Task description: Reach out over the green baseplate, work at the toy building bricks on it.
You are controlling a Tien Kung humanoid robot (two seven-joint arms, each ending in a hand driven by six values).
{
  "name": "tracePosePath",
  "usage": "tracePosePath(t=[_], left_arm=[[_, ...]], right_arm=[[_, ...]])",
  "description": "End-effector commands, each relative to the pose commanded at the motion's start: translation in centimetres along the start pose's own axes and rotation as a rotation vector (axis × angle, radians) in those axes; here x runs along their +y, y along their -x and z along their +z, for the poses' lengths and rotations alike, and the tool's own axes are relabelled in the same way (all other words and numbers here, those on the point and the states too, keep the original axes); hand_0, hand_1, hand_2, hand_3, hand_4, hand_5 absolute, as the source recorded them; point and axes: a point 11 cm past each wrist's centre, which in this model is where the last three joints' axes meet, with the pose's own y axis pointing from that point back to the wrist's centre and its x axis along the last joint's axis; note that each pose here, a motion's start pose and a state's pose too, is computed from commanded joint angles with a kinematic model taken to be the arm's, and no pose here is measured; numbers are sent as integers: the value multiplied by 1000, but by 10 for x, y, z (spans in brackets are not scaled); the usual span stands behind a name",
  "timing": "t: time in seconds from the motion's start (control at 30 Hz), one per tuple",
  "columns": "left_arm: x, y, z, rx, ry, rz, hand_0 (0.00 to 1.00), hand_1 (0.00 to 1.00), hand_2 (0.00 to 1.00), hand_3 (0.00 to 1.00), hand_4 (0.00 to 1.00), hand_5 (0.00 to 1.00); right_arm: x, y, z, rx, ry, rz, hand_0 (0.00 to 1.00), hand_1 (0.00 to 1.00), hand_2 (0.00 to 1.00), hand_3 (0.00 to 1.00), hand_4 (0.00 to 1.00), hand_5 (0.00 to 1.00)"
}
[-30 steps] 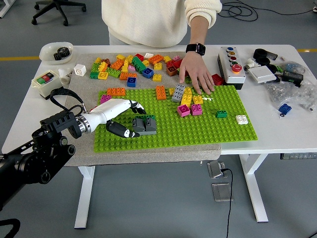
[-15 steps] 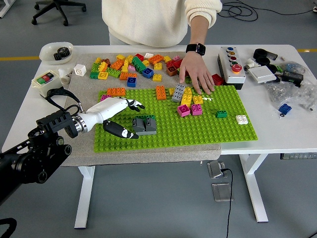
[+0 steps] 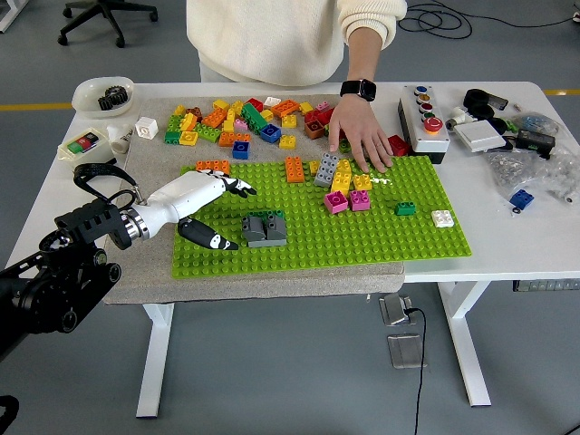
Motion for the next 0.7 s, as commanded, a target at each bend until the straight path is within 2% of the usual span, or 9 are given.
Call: tracePosePath(t=[0.07, 0.1, 0.27, 0.3, 0.7], left_arm=[[0, 0, -1, -8, 0, 5, 868, 730, 752, 770, 983, 209], [0, 0, -1, -13, 0, 7, 861, 724, 747, 754, 963, 152], [0, -1, -1, -25, 1, 21, 861, 724, 747, 754, 963, 152], [0, -1, -1, -25, 1, 23, 857, 712, 743, 749, 942, 102], [-4, 0, 2, 1, -9, 62, 854, 706, 740, 743, 948, 100]], right_arm=[[0, 0, 0, 0, -1, 0, 741, 644, 680, 610, 822, 521], [0, 1, -1, 0, -1, -1, 740, 644, 680, 609, 822, 523], [0, 1, 0, 0, 0, -2, 740, 644, 680, 609, 822, 523], [0, 1, 0, 0, 0, -2, 740, 644, 680, 609, 822, 521], [0, 1, -2, -3, -3, -1, 740, 644, 680, 611, 823, 521]])
